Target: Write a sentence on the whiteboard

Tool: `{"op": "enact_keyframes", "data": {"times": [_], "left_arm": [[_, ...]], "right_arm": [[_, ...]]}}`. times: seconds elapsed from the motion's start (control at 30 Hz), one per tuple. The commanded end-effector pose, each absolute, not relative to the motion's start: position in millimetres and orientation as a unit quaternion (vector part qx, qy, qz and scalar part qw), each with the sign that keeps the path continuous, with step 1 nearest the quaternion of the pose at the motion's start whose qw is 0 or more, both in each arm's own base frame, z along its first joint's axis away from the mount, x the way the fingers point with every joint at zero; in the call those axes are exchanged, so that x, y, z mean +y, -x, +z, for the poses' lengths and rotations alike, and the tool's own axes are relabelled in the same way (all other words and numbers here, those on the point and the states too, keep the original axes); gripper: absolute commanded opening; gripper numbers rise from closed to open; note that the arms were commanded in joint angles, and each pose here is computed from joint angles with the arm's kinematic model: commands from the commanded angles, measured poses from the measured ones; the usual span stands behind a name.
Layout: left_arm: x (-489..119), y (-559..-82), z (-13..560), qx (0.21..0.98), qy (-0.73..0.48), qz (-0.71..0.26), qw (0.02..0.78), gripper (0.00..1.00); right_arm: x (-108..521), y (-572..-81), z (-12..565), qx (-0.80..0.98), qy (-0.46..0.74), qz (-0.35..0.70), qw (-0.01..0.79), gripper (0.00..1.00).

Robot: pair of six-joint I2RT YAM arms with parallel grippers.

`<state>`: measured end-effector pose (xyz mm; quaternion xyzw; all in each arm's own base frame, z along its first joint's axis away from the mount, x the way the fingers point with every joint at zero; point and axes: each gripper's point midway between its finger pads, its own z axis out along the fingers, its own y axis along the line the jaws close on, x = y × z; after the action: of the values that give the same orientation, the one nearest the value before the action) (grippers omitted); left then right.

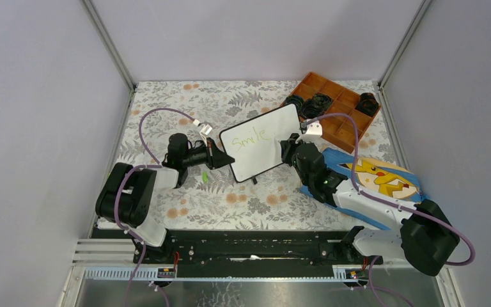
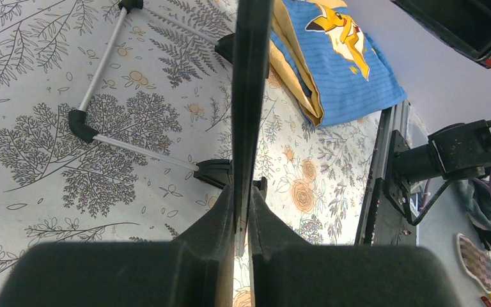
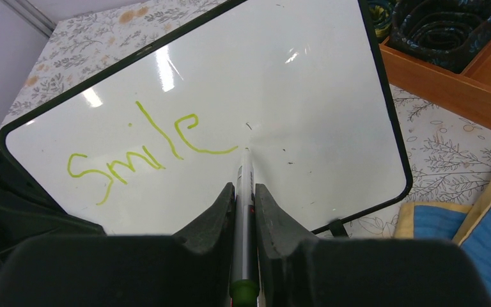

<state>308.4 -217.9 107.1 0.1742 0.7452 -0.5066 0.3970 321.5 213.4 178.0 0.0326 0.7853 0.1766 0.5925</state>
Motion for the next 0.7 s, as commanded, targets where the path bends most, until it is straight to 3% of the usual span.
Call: {"op": "enact_keyframes", "data": {"times": [0.0, 0.67], "left_arm": [[-214, -309, 89, 0.771, -0.155, -0.486, 0.381, 0.00], [-214, -308, 88, 0.772, -0.157, -0.484, 0.380, 0.00]], "right_arm": [[215, -340, 212, 0.753, -0.072, 0.199, 0.623, 0.00], [217, -352, 203, 0.758, -0.079, 0.203, 0.614, 0.00]]}}
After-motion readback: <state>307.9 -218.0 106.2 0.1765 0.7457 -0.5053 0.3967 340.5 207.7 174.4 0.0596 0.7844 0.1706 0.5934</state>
